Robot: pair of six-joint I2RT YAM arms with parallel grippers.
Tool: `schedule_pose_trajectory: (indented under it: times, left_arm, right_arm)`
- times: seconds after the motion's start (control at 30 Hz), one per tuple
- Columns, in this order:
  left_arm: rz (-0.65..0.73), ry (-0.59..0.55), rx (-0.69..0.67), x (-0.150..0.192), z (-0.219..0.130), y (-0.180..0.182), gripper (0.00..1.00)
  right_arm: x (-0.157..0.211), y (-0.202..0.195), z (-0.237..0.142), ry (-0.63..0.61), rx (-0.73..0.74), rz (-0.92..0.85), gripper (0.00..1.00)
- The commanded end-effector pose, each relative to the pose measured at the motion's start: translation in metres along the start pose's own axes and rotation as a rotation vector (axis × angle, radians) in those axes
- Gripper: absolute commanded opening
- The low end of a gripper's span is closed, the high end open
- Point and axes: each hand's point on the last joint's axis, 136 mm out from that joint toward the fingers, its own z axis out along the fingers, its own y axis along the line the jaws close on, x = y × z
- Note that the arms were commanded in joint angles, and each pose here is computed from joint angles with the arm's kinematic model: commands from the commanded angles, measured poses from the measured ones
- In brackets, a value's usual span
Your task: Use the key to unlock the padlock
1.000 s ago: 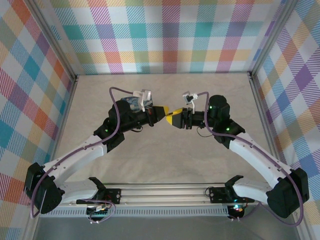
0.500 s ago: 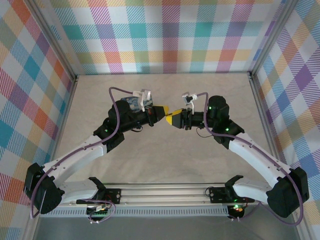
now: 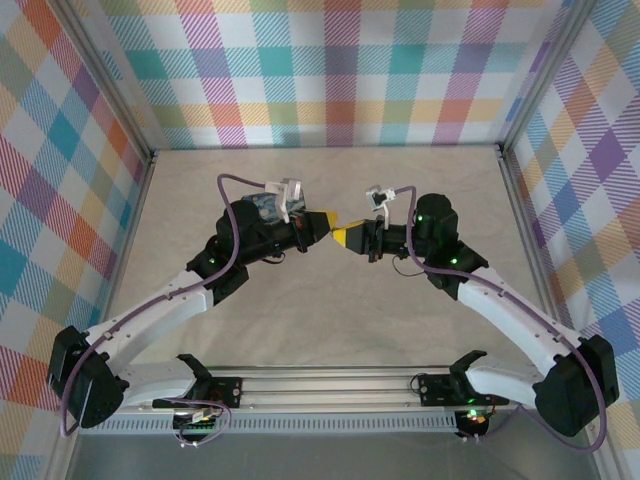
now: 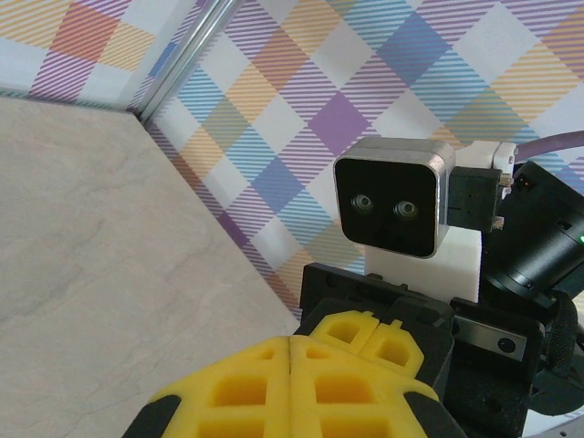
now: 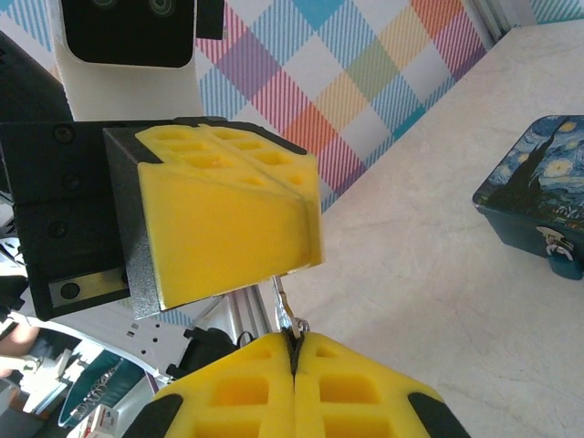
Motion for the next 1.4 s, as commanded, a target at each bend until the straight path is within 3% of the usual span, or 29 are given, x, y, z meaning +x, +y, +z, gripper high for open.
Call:
schedule_pose_trajectory:
  times: [0.0, 0.3, 0.53, 0.77, 1.07, 1.37]
  left_arm:
    - [0.025, -0.03, 0.031, -0.012, -0.004, -0.015, 0.0]
    - [0.073, -0.049, -0.083, -0.019, -0.017, -0.004, 0.46]
    - [0.119, -0.04, -0.372, -0.025, -0.039, 0.035, 0.64]
    - [0.132, 0.102, -0.696, -0.006, -0.043, 0.108, 0.84]
    - [0.124, 0.275, -0.965, 0.002, -0.043, 0.199, 0.93]
    - [0.126, 0.389, -1.05, 0.007, -0.014, 0.261, 0.94]
  right_arm:
    - [-0.005, 0.011, -0.003, -0.028, -0.022, -0.051, 0.01]
    - [0.009, -0.011, -0.007, 0.02, 0.098, -0.037, 0.0]
    - [0.039, -0.047, -0.019, 0.102, 0.293, 0.016, 0.0]
    - [0.07, -0.071, -0.039, 0.155, 0.441, 0.067, 0.0]
    - [0.104, -0.088, -0.064, 0.202, 0.577, 0.13, 0.0]
    - [0.115, -0.092, -0.082, 0.208, 0.645, 0.114, 0.01]
